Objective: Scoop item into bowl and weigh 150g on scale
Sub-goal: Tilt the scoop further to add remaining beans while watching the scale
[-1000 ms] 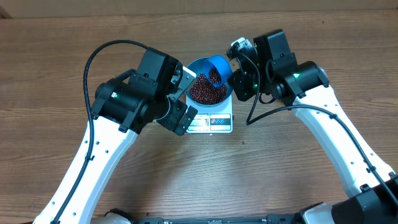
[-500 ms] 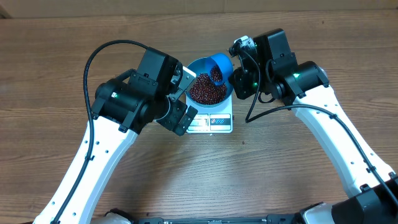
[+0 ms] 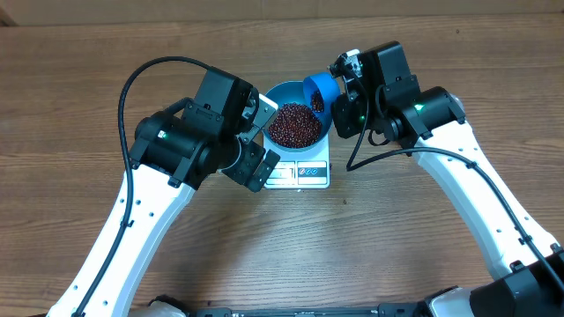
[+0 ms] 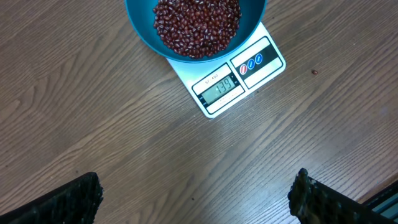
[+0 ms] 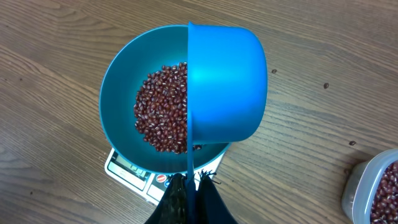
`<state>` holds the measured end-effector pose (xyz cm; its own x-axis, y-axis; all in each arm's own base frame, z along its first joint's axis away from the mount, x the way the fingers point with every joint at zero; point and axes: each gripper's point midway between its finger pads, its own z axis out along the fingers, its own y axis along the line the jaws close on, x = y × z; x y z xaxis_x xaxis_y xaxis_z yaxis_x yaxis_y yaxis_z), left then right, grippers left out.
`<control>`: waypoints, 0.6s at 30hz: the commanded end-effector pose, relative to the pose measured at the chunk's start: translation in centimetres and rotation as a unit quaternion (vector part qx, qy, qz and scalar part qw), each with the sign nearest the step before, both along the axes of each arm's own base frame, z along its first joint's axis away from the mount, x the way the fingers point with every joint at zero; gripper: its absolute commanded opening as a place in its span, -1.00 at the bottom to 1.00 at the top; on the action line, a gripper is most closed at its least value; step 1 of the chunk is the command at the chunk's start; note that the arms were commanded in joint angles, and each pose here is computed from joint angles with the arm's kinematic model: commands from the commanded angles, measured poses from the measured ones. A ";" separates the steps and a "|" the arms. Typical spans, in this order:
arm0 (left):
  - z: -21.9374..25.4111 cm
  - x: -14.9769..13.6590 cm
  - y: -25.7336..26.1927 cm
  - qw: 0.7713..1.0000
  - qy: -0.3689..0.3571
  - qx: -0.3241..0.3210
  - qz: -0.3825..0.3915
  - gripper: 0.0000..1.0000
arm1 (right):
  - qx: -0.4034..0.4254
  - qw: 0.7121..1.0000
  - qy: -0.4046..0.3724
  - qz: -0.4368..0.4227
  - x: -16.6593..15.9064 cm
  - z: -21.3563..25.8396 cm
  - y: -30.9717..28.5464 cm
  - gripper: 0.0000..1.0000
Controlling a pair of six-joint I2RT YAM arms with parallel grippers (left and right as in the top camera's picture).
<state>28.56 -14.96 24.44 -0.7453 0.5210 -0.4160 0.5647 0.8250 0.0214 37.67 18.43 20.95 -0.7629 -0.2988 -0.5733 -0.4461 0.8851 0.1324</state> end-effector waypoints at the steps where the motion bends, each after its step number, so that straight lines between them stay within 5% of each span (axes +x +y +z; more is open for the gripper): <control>1: 0.0 -0.1 0.0 1.000 0.000 -0.002 -0.007 0.99 | 0.017 1.000 -0.024 -0.002 0.2 2.2 0.4 -0.92; 16: 0.0 -0.1 0.0 1.000 0.000 -0.002 -0.007 0.99 | 0.017 1.000 -0.024 0.003 0.1 2.2 0.5 -0.92; 18: 0.0 -0.1 0.0 1.000 0.000 -0.002 -0.007 0.99 | 0.028 0.994 -0.023 0.099 -1.4 2.2 2.2 -0.92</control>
<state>28.57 -14.96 24.44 -0.7450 0.5212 -0.4163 0.5650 0.8248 0.0217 37.38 18.65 20.90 -0.7620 -0.3102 -0.5684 -0.4622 0.8754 0.1418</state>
